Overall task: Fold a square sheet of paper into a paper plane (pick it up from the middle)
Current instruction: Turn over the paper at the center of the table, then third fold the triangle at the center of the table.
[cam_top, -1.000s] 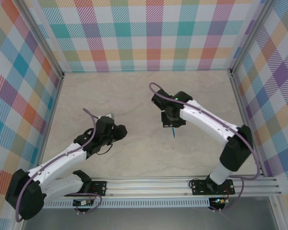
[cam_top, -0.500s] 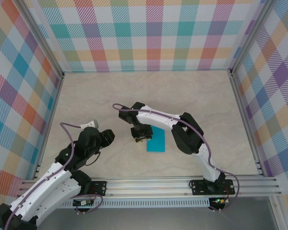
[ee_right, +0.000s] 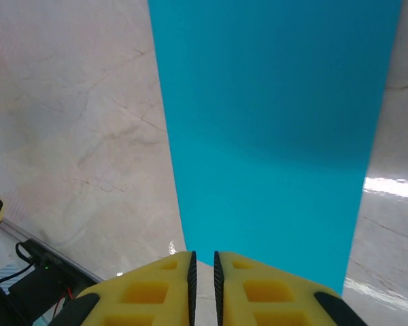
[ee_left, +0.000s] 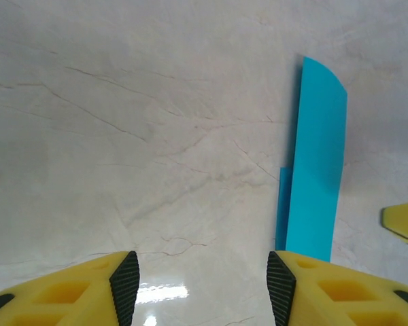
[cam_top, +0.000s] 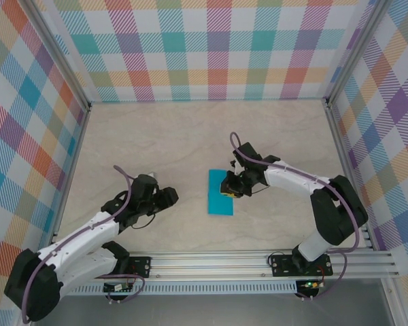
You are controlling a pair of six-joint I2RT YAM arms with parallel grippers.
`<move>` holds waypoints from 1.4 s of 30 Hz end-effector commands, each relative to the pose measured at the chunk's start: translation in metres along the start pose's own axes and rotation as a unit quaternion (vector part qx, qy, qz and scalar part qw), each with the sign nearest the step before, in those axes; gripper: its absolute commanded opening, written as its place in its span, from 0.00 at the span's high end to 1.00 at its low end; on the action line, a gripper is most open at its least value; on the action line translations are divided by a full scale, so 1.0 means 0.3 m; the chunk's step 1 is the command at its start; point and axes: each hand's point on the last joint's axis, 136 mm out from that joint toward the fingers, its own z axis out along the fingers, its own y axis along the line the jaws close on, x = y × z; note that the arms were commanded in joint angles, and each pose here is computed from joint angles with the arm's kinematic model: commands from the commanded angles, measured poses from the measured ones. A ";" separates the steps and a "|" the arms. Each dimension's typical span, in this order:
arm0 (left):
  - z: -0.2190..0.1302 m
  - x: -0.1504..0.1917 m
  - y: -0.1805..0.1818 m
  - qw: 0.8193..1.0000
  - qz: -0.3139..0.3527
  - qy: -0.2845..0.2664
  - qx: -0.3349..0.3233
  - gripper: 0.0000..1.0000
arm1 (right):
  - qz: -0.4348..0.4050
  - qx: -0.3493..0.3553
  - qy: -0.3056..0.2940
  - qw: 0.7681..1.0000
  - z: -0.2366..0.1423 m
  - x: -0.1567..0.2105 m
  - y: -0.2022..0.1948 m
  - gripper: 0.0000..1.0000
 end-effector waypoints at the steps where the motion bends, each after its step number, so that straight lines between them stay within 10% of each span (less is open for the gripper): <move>1: 0.022 -0.053 -0.156 0.997 0.009 0.008 0.078 0.48 | -0.041 -0.099 0.017 0.994 0.042 -0.014 0.130 0.85; 15: 0.199 -0.054 -0.276 0.995 0.030 0.067 0.064 0.61 | 0.008 -0.099 0.079 0.992 0.220 -0.006 0.043 0.89; 29: 0.421 0.014 -0.409 0.986 0.061 0.145 0.064 0.81 | 0.010 -0.048 -0.050 0.998 -0.032 0.018 -0.109 0.73; 42: 0.559 0.025 -0.338 0.985 0.069 0.158 0.023 0.88 | 0.035 -0.080 -0.037 0.996 -0.042 0.017 -0.127 0.59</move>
